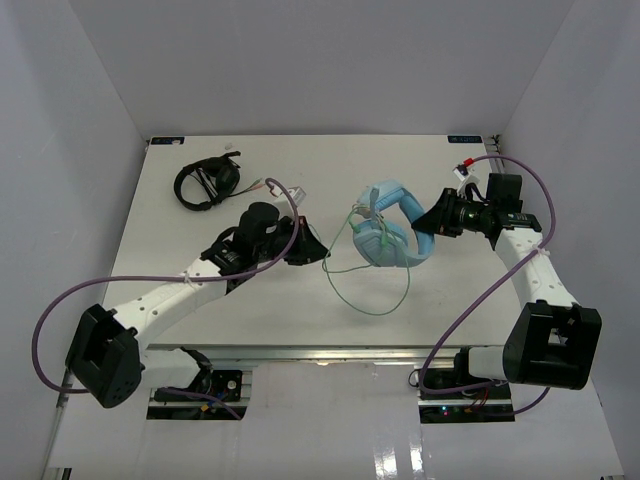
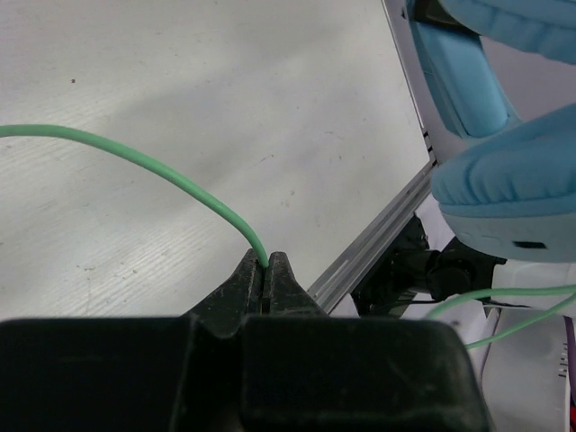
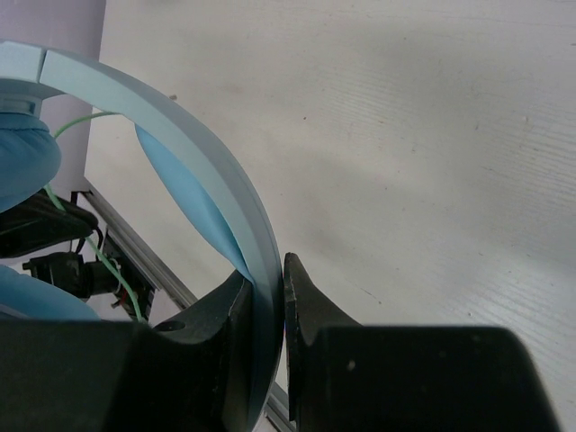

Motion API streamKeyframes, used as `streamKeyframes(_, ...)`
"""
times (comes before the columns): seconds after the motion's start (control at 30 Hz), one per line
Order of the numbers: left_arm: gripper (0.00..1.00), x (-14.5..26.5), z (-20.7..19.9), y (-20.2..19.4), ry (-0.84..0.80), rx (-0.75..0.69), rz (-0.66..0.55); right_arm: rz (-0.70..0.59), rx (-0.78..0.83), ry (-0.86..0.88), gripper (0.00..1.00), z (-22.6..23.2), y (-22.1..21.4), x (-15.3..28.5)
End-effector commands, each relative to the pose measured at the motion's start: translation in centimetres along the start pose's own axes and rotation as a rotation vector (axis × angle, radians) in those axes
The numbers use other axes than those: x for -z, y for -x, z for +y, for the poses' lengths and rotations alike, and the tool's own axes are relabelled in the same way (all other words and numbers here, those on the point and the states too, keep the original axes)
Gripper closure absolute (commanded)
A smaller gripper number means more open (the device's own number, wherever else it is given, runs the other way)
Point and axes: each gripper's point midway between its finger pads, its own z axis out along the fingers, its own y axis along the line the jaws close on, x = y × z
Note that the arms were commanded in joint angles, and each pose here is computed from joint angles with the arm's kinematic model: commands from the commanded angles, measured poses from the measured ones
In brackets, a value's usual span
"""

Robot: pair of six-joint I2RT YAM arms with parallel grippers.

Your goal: Wrap the headphones

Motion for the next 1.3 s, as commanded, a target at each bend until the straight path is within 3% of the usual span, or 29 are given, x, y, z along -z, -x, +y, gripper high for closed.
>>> streamKeyframes(0.0, 1.0, 1.1, -2.5, 2.5, -0.05, -0.04, -0.118, -0.056, 0.04, 0.008, 0.92, 1.2, 1.8, 0.8)
streamKeyframes(0.17, 1.0, 2.1, -2.2, 0.5, -0.062, 0.009, -0.114, -0.083, 0.025, -0.058, 0.92, 0.0, 2.3, 0.6)
streamKeyframes(0.47, 1.0, 2.3, -2.1, -10.5, -0.044, 0.136, 0.046, -0.264, -0.045, -0.303, 0.92, -3.9, 6.3, 1.2)
streamKeyframes(0.6, 1.0, 3.1, -4.4, -11.4, -0.079, 0.146, 0.055, -0.328, -0.046, -0.334, 0.92, -4.4, 8.0, 1.3)
streamKeyframes(0.7, 1.0, 4.0, -8.0, -8.3, -0.126, 0.103, 0.006, -0.376, 0.034, -0.42, 0.92, -5.2, 9.0, 1.5)
streamKeyframes(0.8, 1.0, 6.4, -14.1, -0.7, -0.173, 0.022, -0.12, -0.417, 0.122, -0.52, 0.92, -6.7, 9.5, 2.1)
streamKeyframes(0.9, 1.0, 8.2, -17.5, 5.3, -0.115, -0.042, -0.214, -0.43, 0.184, -0.558, 0.92, -7.2, 9.8, 2.5)
streamKeyframes(1.17, 1.0, 11.4, -22.4, 16.4, -0.066, -0.132, -0.433, -0.406, 0.43, -0.642, 0.92, -7.2, 8.8, 2.6)
streamKeyframes(1.27, 1.0, 13.5, -23.2, 21.7, -0.028, -0.135, -0.594, -0.393, 0.578, -0.644, 0.92, -6.6, 7.9, 2.8)
